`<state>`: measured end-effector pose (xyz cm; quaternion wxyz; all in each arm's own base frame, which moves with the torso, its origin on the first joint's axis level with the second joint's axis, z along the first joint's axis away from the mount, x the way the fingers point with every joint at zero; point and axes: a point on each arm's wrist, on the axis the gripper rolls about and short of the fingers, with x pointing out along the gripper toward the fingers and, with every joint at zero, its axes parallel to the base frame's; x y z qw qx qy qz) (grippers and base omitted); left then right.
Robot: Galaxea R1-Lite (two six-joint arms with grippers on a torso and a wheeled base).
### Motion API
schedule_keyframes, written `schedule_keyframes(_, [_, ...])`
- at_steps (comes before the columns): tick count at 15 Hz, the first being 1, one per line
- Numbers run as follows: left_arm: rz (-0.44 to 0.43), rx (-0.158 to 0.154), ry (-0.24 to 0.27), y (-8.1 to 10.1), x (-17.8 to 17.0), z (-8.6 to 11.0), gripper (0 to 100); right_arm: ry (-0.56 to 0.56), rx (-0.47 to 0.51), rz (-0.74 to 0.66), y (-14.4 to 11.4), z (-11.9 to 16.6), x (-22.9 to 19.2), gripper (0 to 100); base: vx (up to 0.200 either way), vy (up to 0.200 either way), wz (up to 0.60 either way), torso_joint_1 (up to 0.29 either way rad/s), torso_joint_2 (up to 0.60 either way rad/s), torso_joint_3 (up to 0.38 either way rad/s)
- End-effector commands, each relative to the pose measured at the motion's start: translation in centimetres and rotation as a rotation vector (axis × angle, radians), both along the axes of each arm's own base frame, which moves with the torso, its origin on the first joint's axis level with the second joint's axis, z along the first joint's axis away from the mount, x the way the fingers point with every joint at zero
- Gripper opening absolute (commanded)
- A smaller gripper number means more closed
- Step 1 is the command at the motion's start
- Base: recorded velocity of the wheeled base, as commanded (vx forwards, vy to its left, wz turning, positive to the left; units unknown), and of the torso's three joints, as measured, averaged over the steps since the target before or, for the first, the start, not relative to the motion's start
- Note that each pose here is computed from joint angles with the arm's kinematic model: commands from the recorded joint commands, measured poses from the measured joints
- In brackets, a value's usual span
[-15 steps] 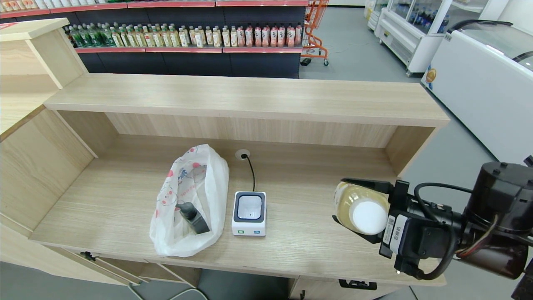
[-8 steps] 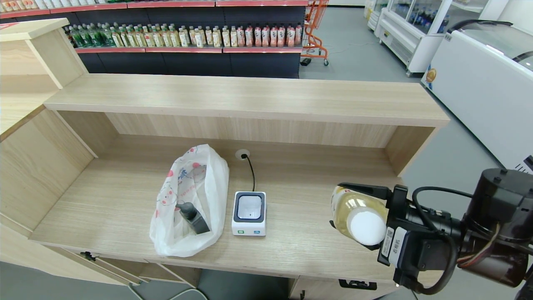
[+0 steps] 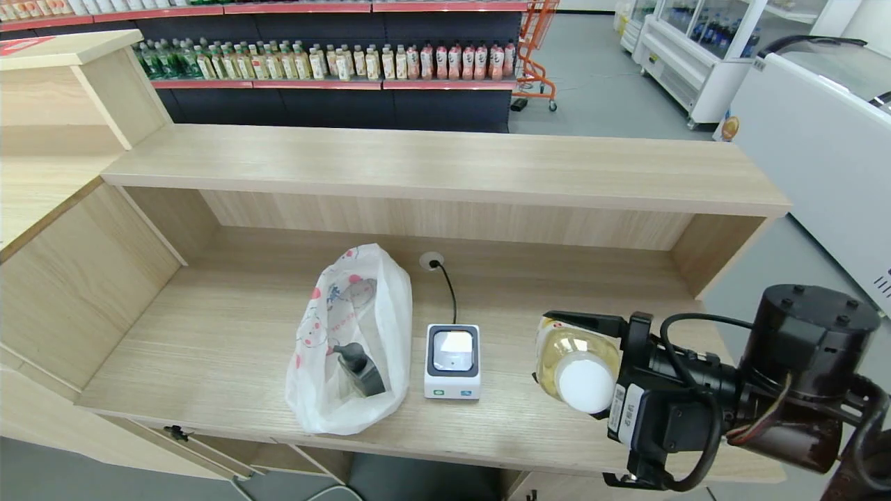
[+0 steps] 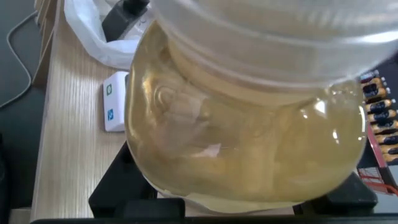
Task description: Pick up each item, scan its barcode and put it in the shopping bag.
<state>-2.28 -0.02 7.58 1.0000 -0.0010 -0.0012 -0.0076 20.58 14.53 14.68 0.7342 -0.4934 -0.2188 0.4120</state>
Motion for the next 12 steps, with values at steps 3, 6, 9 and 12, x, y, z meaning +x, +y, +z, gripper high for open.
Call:
schedule_keyframes(3, [0.0,0.002,0.001,0.0,0.0,0.0,100,0.013,-0.034,-0.048,-0.5,-1.3,2.0,0,0.0,0.2,0.0,0.002,0.0,0.001])
schedule_keyframes(6, [0.0,0.002,0.001,0.0,0.0,0.0,100,-0.007,-0.043,-0.081,-1.5,-1.6,3.9,0,0.0,0.0,0.0,0.0,0.0,0.0])
schedule_keyframes(9, [0.0,0.002,-0.001,0.0,0.0,0.0,100,-0.021,-0.071,-0.082,-1.1,-2.4,5.1,0,0.0,0.0,0.0,0.0,0.0,0.0])
schedule_keyframes(12, [0.0,0.002,-0.001,0.0,0.0,0.0,100,-0.058,-0.135,-0.074,-0.7,-3.4,6.0,0,0.0,0.0,0.0,0.0,0.0,0.0])
